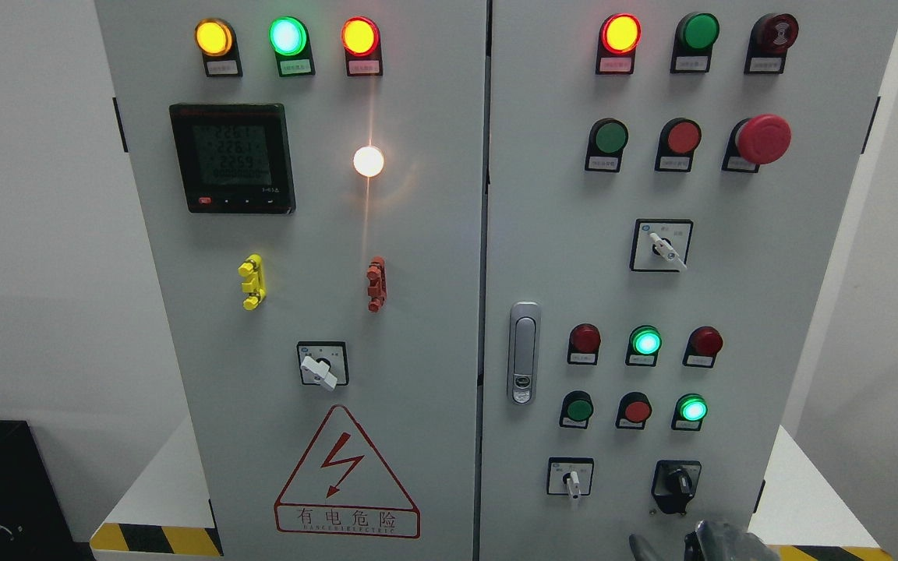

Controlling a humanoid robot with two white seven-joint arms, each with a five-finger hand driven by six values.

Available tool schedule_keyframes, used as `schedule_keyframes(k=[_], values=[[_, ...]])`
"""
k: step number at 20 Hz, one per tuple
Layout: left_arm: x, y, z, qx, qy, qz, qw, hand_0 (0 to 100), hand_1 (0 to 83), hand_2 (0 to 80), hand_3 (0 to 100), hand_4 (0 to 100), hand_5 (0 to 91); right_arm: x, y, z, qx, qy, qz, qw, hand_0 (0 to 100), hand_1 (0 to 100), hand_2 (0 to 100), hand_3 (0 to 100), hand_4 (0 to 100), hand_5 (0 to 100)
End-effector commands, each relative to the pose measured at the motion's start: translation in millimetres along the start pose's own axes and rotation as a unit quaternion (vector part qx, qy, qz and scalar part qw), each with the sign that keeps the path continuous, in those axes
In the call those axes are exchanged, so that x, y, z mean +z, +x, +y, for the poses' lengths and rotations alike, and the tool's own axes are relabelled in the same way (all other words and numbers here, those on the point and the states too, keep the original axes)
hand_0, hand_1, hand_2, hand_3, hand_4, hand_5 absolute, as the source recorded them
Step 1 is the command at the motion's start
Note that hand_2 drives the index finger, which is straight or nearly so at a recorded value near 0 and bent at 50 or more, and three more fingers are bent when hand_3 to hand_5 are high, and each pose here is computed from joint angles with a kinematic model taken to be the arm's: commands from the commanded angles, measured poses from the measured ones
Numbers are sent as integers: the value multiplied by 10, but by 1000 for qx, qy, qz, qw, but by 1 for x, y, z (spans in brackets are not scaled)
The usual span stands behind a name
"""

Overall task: Flip black knob to close circuit
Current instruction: 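Raise the right hand up to the black rotary knob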

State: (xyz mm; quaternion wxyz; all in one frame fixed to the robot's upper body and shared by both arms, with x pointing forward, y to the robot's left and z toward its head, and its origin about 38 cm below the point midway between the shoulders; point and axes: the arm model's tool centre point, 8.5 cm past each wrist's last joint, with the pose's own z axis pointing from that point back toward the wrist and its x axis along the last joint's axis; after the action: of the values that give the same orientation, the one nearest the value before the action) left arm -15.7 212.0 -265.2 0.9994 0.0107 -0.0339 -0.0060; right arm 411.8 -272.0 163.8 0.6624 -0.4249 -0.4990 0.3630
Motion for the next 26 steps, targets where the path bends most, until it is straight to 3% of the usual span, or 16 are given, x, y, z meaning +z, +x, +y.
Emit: schedule_keyframes(k=[1, 11, 26], values=[[0, 0, 0, 0, 0, 0, 1000, 120, 556, 0, 0, 0, 0, -6, -7, -16, 2, -14, 14, 1000, 0, 0, 895, 1000, 923, 912], [0, 0, 0, 0, 0, 0, 1000, 120, 556, 0, 0, 0, 0, -11, 0, -30, 5, -29, 15, 999, 0, 0, 895, 1000, 926, 910], [0, 0, 0, 0, 0, 0, 1000, 120, 556, 0, 0, 0, 0, -16, -3, -28, 12, -27, 27, 999, 0, 0, 897, 1000, 929, 911]])
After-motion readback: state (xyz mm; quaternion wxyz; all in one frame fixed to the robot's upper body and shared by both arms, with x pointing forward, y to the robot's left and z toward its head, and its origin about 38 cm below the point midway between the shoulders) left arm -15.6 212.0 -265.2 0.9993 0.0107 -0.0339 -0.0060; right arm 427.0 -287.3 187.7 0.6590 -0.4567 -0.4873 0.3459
